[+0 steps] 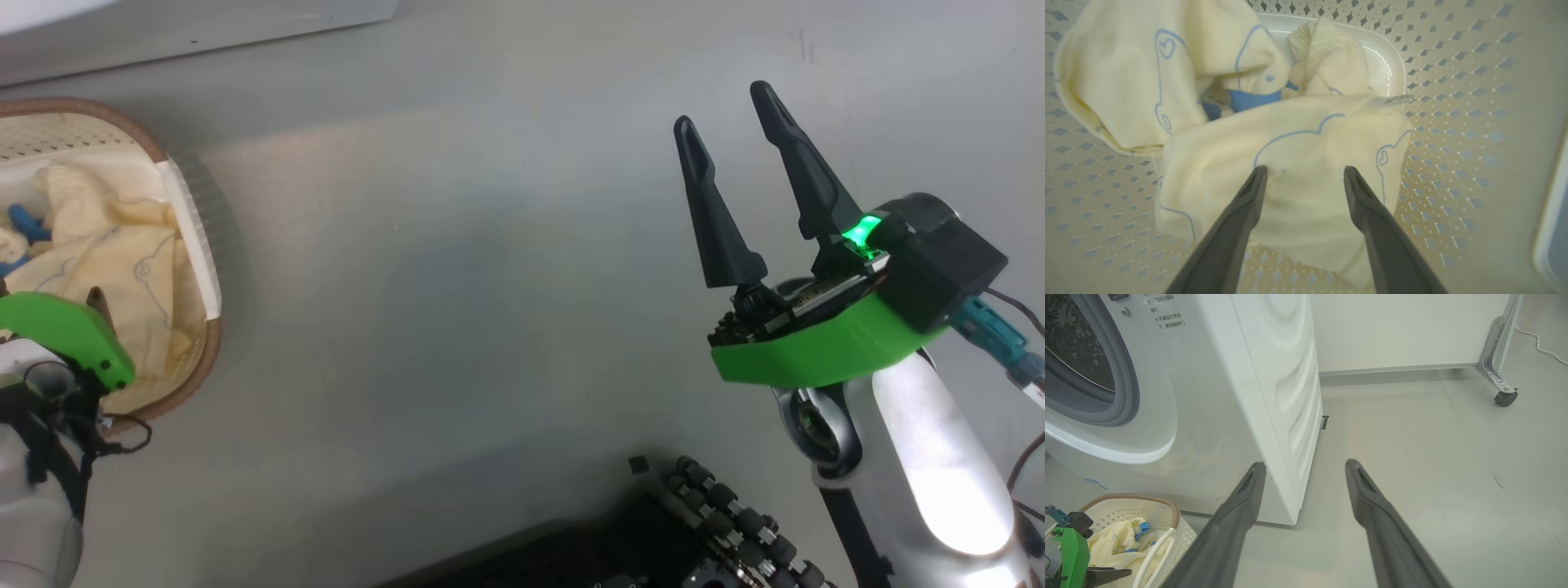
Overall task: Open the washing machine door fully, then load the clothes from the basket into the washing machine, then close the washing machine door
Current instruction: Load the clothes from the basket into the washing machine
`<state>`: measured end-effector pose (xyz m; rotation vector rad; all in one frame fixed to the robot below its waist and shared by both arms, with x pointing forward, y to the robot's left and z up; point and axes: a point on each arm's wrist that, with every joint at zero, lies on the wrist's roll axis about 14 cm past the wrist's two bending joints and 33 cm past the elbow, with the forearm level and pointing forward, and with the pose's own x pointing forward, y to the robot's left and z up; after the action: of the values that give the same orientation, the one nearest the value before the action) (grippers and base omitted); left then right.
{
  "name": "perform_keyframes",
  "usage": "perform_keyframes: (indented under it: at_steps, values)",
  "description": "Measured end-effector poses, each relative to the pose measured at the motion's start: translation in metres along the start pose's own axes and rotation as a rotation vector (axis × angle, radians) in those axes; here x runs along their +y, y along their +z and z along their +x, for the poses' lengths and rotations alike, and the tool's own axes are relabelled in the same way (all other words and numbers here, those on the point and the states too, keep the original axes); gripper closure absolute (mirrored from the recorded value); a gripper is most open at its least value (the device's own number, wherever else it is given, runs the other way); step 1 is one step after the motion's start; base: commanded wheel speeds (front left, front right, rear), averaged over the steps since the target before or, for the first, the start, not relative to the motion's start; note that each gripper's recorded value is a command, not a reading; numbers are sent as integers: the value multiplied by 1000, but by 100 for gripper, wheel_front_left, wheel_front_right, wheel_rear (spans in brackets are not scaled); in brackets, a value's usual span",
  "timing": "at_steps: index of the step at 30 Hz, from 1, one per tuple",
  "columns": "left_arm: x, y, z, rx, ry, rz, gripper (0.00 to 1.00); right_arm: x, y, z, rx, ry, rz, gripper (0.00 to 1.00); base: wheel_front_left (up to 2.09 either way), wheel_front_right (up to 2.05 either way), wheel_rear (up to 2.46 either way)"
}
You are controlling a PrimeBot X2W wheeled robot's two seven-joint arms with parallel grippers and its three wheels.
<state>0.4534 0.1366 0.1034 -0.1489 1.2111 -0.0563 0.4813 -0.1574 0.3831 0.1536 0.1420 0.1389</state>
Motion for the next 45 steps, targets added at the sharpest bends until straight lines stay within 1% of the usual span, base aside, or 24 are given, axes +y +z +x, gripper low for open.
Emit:
perform_keyframes:
  at_steps: [5,11,16,17,18,19,22,28,34,38,45]
  values:
    - [5,-13,18,79,11,-12,0,-6,-13,3,27,-9,-6,0,0,0,0]
    - [4,-20,38,141,21,-13,0,-13,-30,4,62,-23,-12,0,0,0,0]
    - [6,-23,48,150,27,-5,0,-16,-37,5,75,-30,-14,0,0,0,0]
    - [6,-23,49,151,30,-5,50,-16,-38,5,78,-30,-13,0,0,0,0]
    - [6,-24,50,155,36,-7,67,-17,-40,5,80,-31,-13,0,0,0,0]
    - [7,-26,50,163,39,-7,100,-16,-41,5,82,-30,-12,0,0,0,0]
    - [8,-29,51,171,48,-4,100,-15,-43,6,86,-27,-7,0,0,0,0]
    - [11,-21,50,110,66,-7,100,-12,-44,8,85,-19,-1,0,0,0,0]
    - [9,-5,39,23,71,-23,100,-9,-36,9,65,-12,2,0,0,0,0]
    - [12,13,25,-84,79,-53,100,-7,-27,10,44,-7,-5,0,0,0,0]
    - [11,43,-4,-231,76,-61,100,-3,-10,11,3,1,-23,0,0,0,0]
